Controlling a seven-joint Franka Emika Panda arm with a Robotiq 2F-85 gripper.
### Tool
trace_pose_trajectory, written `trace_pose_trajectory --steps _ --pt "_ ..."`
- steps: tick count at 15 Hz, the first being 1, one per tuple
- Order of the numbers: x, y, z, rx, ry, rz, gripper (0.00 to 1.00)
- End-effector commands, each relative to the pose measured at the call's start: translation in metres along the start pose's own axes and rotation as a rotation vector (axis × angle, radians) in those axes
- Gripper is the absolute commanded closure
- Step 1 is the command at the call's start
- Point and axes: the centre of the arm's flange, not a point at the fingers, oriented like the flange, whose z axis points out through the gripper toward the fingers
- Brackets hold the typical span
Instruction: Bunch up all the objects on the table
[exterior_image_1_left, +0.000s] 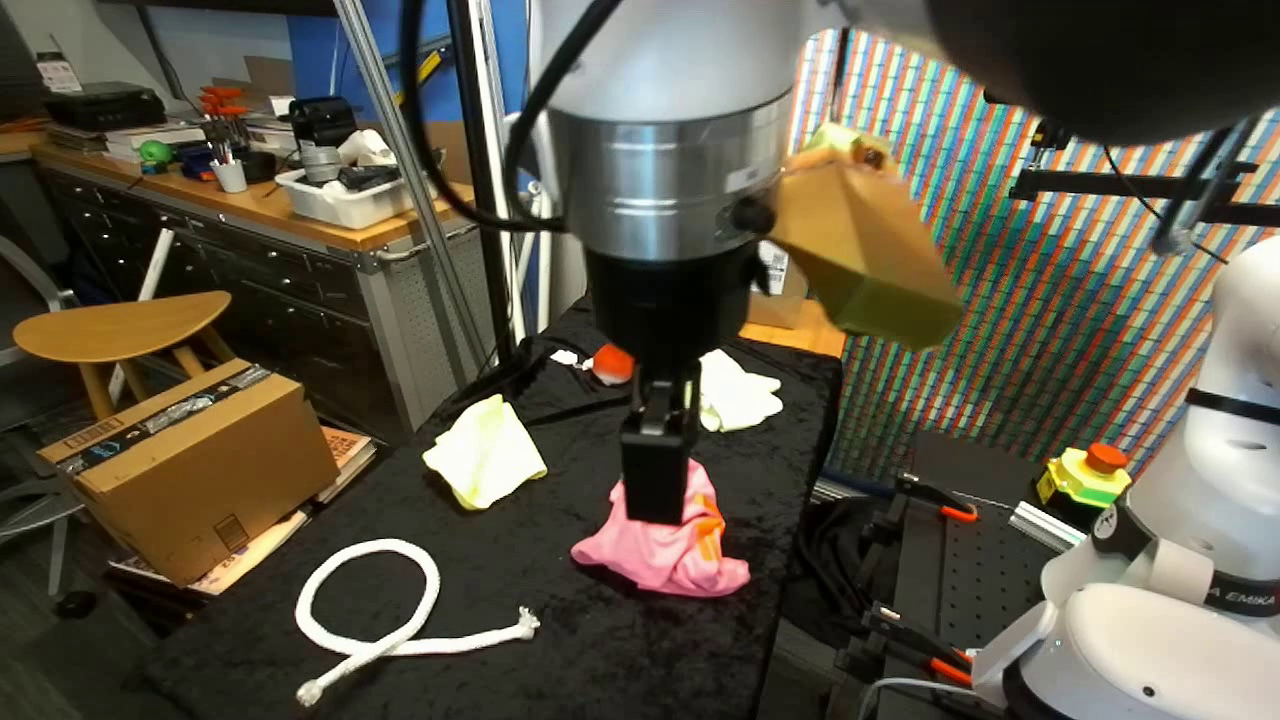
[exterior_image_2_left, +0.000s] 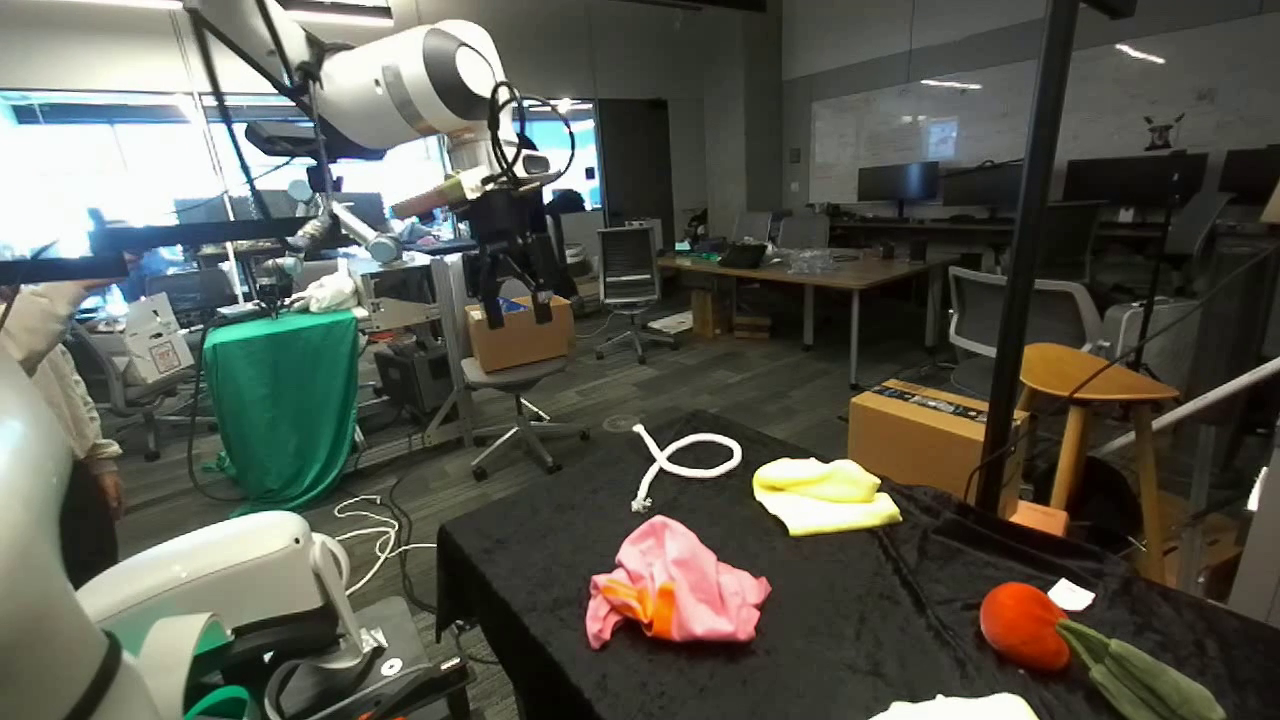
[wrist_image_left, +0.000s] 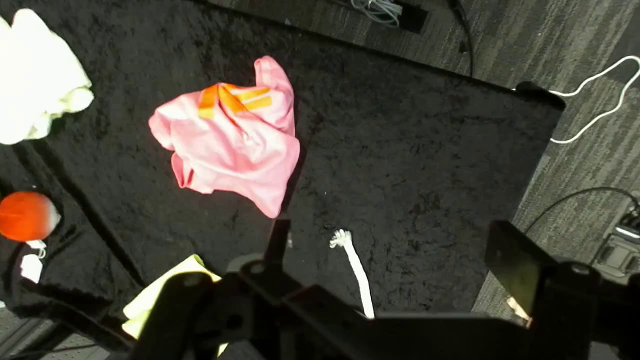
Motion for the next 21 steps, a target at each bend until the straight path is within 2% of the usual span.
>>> trace_pose_trajectory --steps 1,8,14,16,21 --pt "0.07 -0.03 0.013 -0.015 0.023 -0.055 0.0" --pt "0.144 -0.061 0.091 0.071 0.135 -0.163 0.0" --pt "0.191 -0.06 0.152 0.147 0.22 -0.199 0.0" --pt "0.202 -0.058 0.164 0.169 0.228 -0.238 0.0" --pt "0.221 -0.057 0.191 0.148 0.22 -0.399 0.0"
